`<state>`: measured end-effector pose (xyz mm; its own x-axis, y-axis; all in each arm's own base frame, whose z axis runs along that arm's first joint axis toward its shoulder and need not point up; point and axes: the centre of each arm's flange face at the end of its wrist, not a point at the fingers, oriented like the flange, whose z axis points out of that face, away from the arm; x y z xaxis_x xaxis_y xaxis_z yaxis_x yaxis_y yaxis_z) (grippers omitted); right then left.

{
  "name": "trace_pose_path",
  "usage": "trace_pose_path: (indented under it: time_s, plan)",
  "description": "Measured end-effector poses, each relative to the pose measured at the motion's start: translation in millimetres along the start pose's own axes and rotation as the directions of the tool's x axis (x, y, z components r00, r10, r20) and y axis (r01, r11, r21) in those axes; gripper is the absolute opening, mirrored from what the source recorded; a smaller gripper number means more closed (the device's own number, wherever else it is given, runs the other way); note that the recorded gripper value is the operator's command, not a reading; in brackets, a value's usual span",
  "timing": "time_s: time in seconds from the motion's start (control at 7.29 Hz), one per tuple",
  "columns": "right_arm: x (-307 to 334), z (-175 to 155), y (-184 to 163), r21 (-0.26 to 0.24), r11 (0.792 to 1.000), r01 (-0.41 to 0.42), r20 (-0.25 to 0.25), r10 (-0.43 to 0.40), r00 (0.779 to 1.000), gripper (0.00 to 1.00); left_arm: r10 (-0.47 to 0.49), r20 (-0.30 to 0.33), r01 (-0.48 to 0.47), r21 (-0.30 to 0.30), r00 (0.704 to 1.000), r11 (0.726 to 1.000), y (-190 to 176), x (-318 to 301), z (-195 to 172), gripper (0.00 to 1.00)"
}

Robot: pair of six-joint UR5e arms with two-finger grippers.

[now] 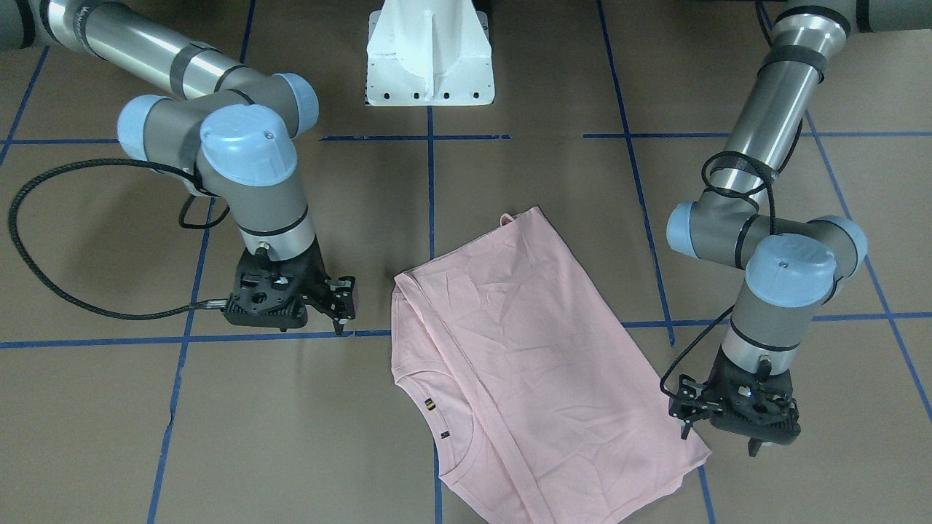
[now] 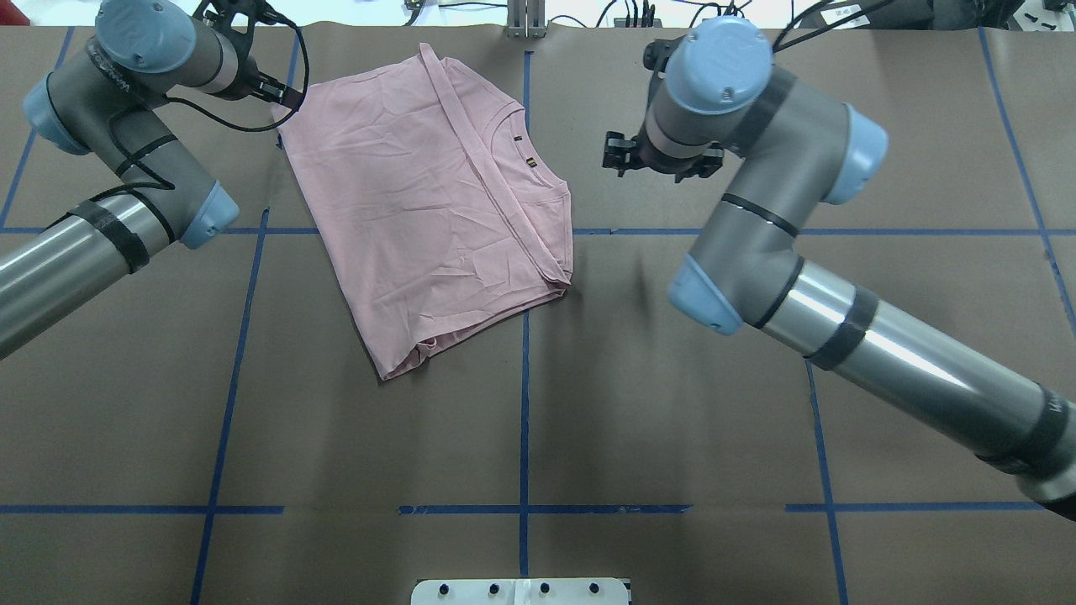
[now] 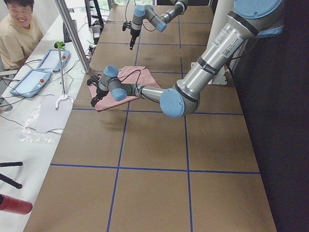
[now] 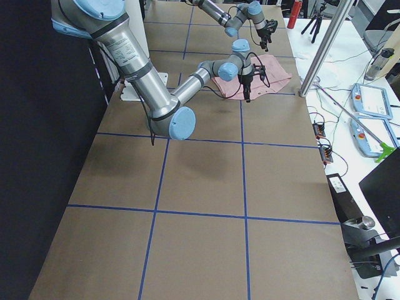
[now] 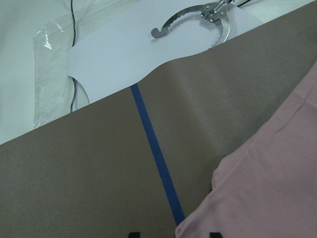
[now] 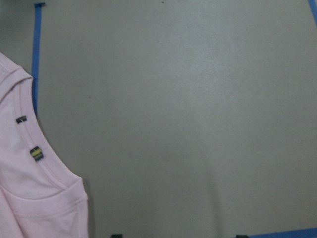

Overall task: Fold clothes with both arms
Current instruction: 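Move the right gripper to the shirt's collar edge while the left gripper holds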

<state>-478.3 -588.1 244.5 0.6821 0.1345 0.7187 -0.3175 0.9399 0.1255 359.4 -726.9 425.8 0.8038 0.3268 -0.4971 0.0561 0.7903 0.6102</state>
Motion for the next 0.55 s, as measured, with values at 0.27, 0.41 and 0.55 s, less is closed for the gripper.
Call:
trace_pose_path:
  time_s: [0.27,0.41,0.55]
  plan:
    - [-47.7,31.4,8.7,0.025,0.999,-0.045,0.018,0.044,0.999,0.59,-0.002,-0.012,0.002,0.014,1.000,1.000,-2.9,3.2,-7.3,1.00]
    - [-68.4,41.3,18.0,0.037,0.998,-0.054,0.014,0.053,0.998,0.59,-0.003,-0.015,0.003,0.017,1.000,1.000,-3.6,3.8,-8.9,1.00]
    - [-79.4,48.7,28.5,0.037,0.998,-0.052,0.007,0.052,0.999,0.59,-0.003,-0.016,0.003,0.018,1.000,1.000,-4.0,4.2,-9.6,1.00]
